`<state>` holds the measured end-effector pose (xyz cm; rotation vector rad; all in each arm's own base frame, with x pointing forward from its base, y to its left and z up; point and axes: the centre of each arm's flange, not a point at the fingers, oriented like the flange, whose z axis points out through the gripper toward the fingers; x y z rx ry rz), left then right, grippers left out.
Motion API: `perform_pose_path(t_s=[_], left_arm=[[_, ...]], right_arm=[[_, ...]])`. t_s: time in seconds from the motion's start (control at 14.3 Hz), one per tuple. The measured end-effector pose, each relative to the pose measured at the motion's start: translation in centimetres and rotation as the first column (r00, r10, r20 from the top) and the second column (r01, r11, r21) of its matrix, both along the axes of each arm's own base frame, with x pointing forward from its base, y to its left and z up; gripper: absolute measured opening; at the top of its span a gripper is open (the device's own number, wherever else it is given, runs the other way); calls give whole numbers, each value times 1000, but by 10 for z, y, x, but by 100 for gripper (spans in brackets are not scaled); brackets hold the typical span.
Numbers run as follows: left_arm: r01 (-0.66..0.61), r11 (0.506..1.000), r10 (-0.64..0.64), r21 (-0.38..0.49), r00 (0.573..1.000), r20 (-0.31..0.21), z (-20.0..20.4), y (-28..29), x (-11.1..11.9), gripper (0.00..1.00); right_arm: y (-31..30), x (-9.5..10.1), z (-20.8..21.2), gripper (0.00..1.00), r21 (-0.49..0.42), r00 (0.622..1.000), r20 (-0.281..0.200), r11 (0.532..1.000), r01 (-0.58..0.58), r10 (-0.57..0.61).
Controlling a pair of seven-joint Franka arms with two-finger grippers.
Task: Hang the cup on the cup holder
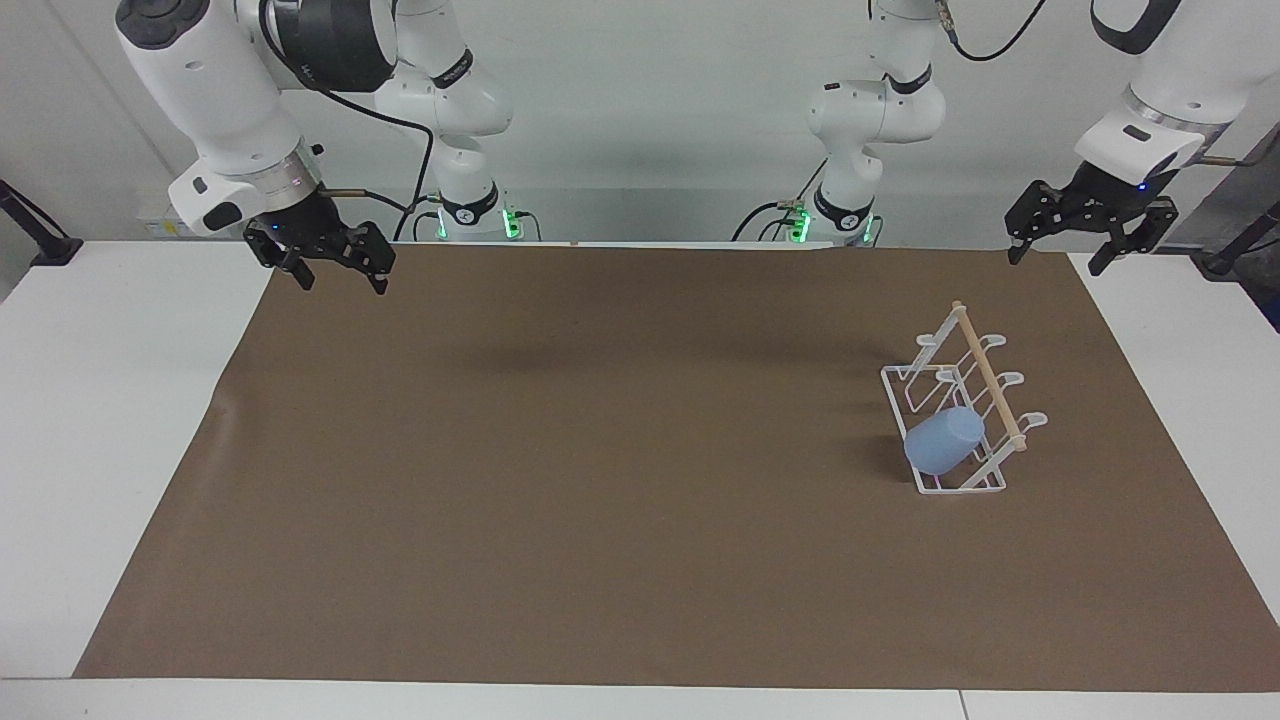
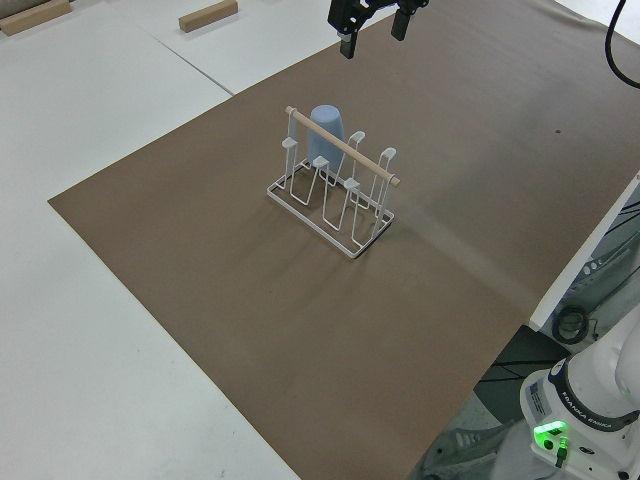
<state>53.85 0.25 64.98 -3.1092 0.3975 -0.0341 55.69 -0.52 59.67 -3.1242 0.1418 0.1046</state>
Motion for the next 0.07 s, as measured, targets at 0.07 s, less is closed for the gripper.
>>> perform_pose_path(t_s=[0.07], left_arm=[[0, 1000, 0, 2, 1000, 0, 0, 0, 0, 100]], right_arm=[[0, 0, 0, 100, 0, 1000, 0, 1000, 0, 0]])
